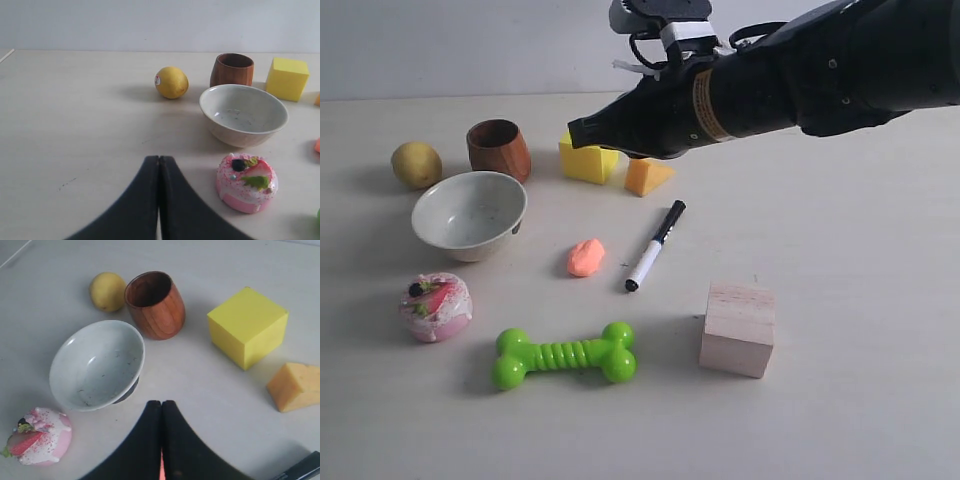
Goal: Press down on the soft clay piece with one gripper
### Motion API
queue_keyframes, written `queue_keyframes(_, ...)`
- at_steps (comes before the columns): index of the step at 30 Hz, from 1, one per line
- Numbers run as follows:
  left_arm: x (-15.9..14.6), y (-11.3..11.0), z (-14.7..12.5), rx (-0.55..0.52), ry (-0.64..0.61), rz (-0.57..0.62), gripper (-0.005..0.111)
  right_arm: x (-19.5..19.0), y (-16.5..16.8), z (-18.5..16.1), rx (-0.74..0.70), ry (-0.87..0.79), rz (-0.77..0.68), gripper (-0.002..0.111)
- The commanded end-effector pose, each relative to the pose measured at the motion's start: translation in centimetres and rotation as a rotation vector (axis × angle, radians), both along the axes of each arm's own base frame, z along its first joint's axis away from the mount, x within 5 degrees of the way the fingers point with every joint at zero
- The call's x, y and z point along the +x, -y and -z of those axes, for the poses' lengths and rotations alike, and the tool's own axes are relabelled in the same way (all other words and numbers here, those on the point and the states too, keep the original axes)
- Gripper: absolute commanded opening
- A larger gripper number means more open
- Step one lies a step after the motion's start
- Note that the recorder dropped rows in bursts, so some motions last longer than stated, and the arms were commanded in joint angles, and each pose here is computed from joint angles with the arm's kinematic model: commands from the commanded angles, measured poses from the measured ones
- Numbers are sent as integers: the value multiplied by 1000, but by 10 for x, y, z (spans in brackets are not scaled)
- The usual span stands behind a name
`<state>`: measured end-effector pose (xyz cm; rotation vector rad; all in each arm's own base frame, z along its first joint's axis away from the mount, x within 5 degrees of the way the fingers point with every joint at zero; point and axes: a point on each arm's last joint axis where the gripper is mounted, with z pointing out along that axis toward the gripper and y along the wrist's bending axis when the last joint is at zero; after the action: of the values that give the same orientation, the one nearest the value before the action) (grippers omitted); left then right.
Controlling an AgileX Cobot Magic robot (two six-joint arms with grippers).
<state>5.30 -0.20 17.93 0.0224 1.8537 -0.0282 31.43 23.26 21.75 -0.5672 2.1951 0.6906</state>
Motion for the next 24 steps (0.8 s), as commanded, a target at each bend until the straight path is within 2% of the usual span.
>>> queue_keyframes(1,0,0,-2,-4,15,5,0,-3,0,-1,29,-31,5,0)
queue_keyframes(12,0,0,-2,-4,15,5,0,-4,-2,-2,72,-57,9,0)
queue_keyframes(17,0,0,-2,-4,15,5,0,1,-4,-11,124,46,7,0)
queue_keyframes(21,0,0,-2,-4,15,5,0,6,-2,-11,34,146,55,0)
queue_keyframes(24,0,0,-2,-4,15,5,0,6,6,-2,-182,186,84,0)
